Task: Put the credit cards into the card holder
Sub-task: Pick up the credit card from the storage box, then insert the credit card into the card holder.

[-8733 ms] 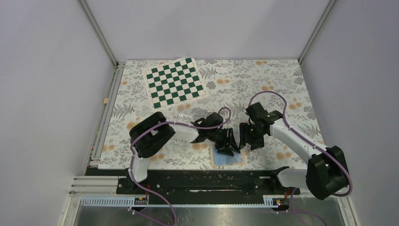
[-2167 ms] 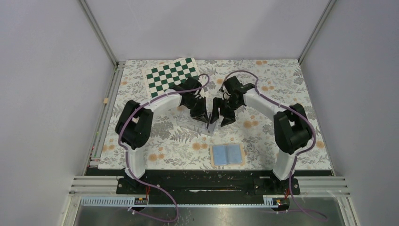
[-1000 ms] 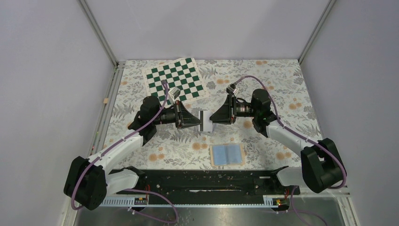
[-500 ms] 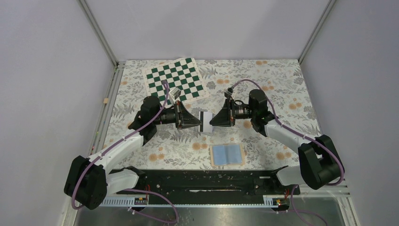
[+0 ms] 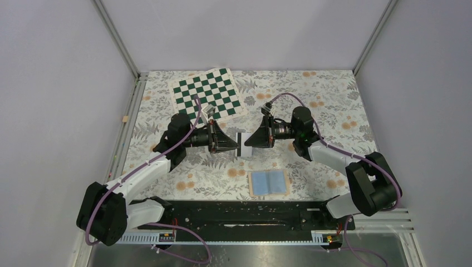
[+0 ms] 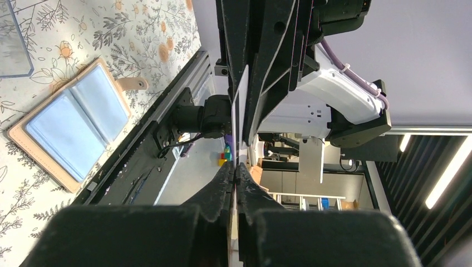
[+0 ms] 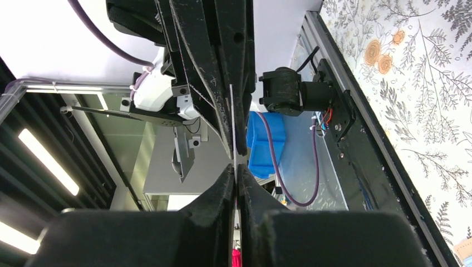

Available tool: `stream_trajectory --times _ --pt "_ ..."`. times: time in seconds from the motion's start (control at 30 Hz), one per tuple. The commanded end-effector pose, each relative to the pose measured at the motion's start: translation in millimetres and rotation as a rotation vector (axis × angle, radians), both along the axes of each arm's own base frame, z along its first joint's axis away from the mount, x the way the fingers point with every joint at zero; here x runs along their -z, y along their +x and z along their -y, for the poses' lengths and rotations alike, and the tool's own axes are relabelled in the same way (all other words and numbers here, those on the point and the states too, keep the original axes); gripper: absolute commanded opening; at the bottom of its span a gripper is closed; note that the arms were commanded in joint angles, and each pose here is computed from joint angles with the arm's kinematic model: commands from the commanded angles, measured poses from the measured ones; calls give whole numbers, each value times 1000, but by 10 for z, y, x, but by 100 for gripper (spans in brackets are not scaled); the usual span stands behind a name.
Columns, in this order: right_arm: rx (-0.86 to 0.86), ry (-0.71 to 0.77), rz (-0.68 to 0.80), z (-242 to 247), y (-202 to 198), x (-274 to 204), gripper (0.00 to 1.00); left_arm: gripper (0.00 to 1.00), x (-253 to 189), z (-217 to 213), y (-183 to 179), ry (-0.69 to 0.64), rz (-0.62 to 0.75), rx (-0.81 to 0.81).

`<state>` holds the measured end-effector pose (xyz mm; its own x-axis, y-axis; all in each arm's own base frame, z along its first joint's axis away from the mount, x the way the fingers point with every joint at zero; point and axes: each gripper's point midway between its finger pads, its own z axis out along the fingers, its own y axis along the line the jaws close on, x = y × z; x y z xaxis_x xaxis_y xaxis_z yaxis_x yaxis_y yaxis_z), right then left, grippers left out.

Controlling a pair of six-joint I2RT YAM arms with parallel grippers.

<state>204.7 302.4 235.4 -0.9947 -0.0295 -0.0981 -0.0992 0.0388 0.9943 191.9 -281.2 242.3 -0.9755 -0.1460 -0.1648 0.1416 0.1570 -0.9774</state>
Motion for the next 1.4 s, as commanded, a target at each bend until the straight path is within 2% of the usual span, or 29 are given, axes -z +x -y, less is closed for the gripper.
stream_trajectory --times 0.0,0.07,0.2,0.27,0.4,0.47,0.67,0.83,1.13,1.37 --pt "-50 59 67 -5 -93 -133 5 6 -92 20 -21 -26 49 26" --pt "-56 51 63 5 -116 -93 0 21 -70 18 -15 -19 47 20" --pt "-39 -31 55 46 -153 134 0 49 30 -13 26 39 47 -18" --pt "-16 -123 83 106 -192 315 0 57 110 -40 46 80 41 -44" --pt "23 -387 170 381 -323 743 0 62 425 -130 59 191 -12 -108" --pt "46 -462 208 526 -370 894 0 62 645 -172 24 259 -57 -129" --pt "79 -575 161 822 -581 1353 0 58 1238 -102 -215 405 -173 -114" --pt "106 -664 130 970 -654 1648 0 53 1589 70 -391 478 -234 -63" --pt "154 -749 189 1036 -428 1738 0 33 1987 313 -442 573 -263 -18" --pt "186 -769 202 1064 -334 1773 0 24 2227 247 -447 686 -278 -4"
